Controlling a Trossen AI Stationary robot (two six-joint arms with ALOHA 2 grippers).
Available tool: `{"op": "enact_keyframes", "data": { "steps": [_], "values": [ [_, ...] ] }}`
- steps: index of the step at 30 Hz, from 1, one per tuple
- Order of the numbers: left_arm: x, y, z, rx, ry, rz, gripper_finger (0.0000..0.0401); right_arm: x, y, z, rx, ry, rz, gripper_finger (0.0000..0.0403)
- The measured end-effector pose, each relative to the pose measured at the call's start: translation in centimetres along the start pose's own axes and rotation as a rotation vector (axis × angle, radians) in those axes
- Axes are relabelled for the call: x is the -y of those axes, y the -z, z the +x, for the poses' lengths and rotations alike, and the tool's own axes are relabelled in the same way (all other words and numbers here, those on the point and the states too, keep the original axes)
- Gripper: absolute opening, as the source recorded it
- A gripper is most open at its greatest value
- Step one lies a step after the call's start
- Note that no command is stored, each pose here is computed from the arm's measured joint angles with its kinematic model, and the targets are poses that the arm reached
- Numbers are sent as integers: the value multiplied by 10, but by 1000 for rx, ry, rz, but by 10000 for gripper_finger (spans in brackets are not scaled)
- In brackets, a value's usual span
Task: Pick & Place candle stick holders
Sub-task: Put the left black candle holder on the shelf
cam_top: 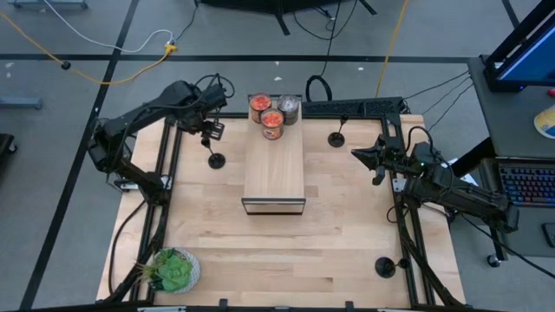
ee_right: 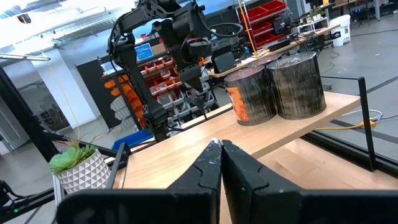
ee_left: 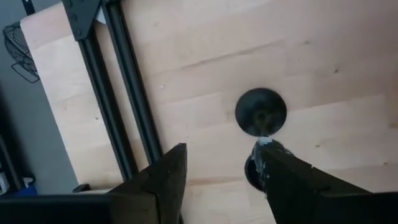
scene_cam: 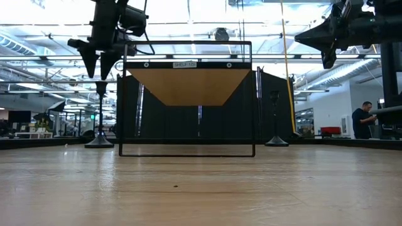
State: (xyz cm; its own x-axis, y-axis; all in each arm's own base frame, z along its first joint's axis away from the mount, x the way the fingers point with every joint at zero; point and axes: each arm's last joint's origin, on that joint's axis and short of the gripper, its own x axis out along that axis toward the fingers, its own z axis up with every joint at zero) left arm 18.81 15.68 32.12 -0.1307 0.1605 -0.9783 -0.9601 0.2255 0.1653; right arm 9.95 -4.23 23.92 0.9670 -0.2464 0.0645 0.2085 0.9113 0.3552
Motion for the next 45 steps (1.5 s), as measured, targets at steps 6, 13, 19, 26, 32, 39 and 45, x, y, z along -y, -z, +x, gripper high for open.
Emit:
{"op": "enact_keyframes", "data": {
  "steps": [6, 13, 19, 26, 32, 39, 45],
  "values": [
    [0, -1, 0, 3, 3, -4, 198, 0, 0, 0, 0, 0, 0, 4],
    [1, -2, 0, 15, 14, -6, 198, 0, 0, 0, 0, 0, 0, 4],
    [1, -2, 0, 13, 12, -6, 198, 0, 0, 0, 0, 0, 0, 4],
    [2, 1, 11, -36, 6, -15, 198, 0, 0, 0, 0, 1, 0, 4],
    [0, 4, 21, -60, -16, -33, 198, 0, 0, 0, 0, 1, 0, 4],
    [3, 0, 21, -34, 26, -34, 198, 0, 0, 0, 0, 1, 1, 4],
    [4, 0, 21, -33, 39, -36, 198, 0, 0, 0, 0, 1, 2, 4]
  ]
}}
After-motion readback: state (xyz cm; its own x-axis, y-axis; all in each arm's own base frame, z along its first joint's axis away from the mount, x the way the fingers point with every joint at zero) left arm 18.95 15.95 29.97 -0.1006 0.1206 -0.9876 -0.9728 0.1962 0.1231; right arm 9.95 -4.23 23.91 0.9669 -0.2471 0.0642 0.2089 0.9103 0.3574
